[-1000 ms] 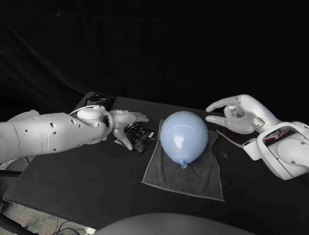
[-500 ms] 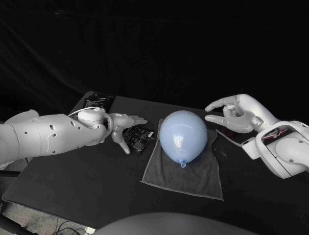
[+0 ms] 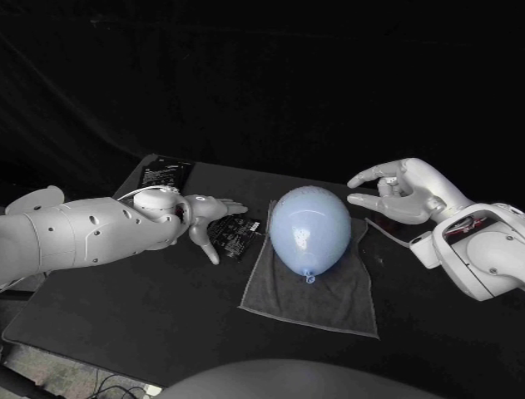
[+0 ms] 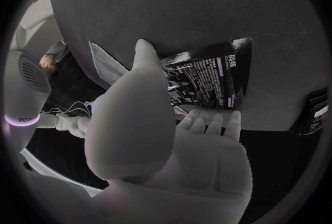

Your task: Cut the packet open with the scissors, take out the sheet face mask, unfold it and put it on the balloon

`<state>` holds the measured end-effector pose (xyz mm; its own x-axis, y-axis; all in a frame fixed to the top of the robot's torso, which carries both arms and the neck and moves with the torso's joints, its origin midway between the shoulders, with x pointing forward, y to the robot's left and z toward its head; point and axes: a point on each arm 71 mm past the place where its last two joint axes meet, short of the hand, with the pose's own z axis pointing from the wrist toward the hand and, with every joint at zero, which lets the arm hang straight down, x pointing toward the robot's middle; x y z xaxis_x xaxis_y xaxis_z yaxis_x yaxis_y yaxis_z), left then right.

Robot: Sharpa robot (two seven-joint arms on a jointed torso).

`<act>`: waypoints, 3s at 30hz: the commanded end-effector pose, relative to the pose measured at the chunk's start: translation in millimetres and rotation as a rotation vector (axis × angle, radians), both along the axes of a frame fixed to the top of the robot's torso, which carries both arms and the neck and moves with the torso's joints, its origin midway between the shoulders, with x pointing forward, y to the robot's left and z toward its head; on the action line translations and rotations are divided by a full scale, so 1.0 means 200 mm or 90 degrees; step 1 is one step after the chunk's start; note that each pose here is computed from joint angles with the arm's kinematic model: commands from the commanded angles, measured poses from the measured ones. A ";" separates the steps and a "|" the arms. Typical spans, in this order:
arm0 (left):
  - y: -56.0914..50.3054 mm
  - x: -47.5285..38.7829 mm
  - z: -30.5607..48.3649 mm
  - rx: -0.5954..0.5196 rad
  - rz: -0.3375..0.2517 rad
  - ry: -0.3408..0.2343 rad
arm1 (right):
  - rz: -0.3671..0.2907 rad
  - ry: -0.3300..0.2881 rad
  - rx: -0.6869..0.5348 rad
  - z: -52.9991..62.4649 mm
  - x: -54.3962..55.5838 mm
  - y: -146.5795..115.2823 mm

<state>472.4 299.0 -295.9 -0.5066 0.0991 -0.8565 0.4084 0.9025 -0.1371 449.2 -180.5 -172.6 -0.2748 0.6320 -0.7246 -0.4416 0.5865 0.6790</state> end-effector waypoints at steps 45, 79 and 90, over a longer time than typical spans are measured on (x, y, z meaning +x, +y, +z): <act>0.01 -0.030 0.021 -0.150 -0.001 0.008 | 0.007 0.014 0.005 -0.01 0.00 -0.01; 0.06 0.067 0.298 -0.376 0.066 -0.086 | 0.002 0.013 0.008 -0.02 0.03 -0.01; 0.02 0.181 0.590 -0.453 0.072 -0.135 | -0.008 0.007 0.019 0.07 0.14 0.01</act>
<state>506.3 308.8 -187.4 -0.3089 -0.4946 -0.8124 0.3969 0.7092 -0.5827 472.8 -180.6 -162.6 -0.2550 0.6512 -0.7148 -0.4291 0.5863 0.6872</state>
